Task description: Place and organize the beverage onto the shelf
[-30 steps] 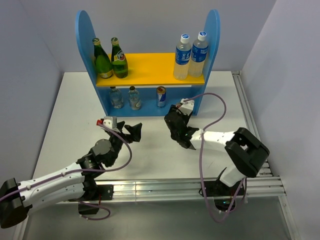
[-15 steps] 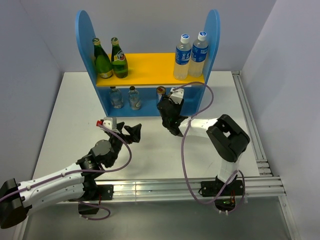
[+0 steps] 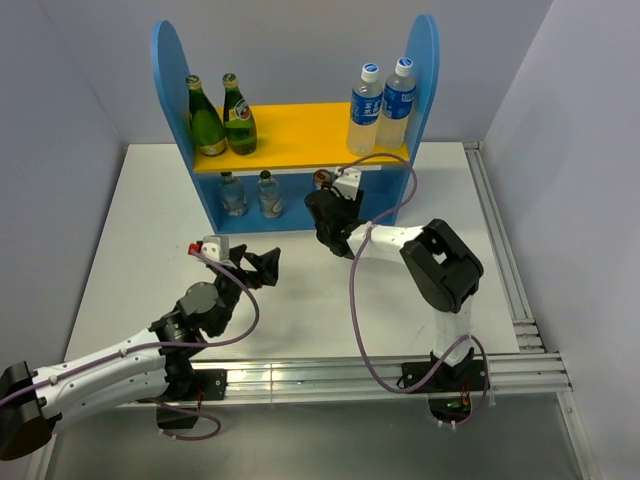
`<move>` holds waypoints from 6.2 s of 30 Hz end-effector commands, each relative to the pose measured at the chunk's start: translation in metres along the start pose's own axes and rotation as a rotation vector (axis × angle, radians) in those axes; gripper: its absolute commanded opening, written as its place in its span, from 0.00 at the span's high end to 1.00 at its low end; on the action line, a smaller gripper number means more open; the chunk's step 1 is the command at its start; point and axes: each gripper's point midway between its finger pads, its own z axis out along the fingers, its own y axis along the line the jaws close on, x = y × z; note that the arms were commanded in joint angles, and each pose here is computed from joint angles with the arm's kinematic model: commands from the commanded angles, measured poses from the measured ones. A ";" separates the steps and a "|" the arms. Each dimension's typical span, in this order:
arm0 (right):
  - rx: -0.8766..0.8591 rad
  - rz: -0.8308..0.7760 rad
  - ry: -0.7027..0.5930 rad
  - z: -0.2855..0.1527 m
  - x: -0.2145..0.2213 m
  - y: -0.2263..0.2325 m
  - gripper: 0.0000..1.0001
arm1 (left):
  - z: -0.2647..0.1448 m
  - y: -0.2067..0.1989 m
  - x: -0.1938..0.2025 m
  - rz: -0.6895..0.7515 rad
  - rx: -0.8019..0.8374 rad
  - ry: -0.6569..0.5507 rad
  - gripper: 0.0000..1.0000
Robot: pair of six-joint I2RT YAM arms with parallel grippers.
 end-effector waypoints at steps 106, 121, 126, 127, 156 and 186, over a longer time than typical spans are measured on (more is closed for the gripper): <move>-0.022 0.130 -0.218 -0.020 -0.075 -0.023 0.00 | 0.003 0.004 0.002 0.015 -0.029 -0.011 0.08; -0.014 0.134 -0.186 -0.022 -0.060 -0.019 0.66 | 0.002 0.007 0.002 0.017 -0.040 -0.011 0.08; -0.012 0.122 -0.182 -0.014 -0.057 -0.011 0.67 | 0.001 0.008 0.000 0.022 -0.045 -0.015 0.08; -0.006 0.121 -0.180 -0.010 -0.057 -0.010 0.68 | 0.001 0.008 0.000 0.021 -0.045 -0.017 0.08; 0.020 0.147 -0.123 0.030 -0.061 -0.004 0.91 | 0.000 0.012 -0.002 0.027 -0.055 -0.024 0.09; -0.260 0.100 -0.128 -0.047 -0.061 0.032 0.10 | 0.001 0.009 -0.014 0.006 -0.077 -0.024 0.08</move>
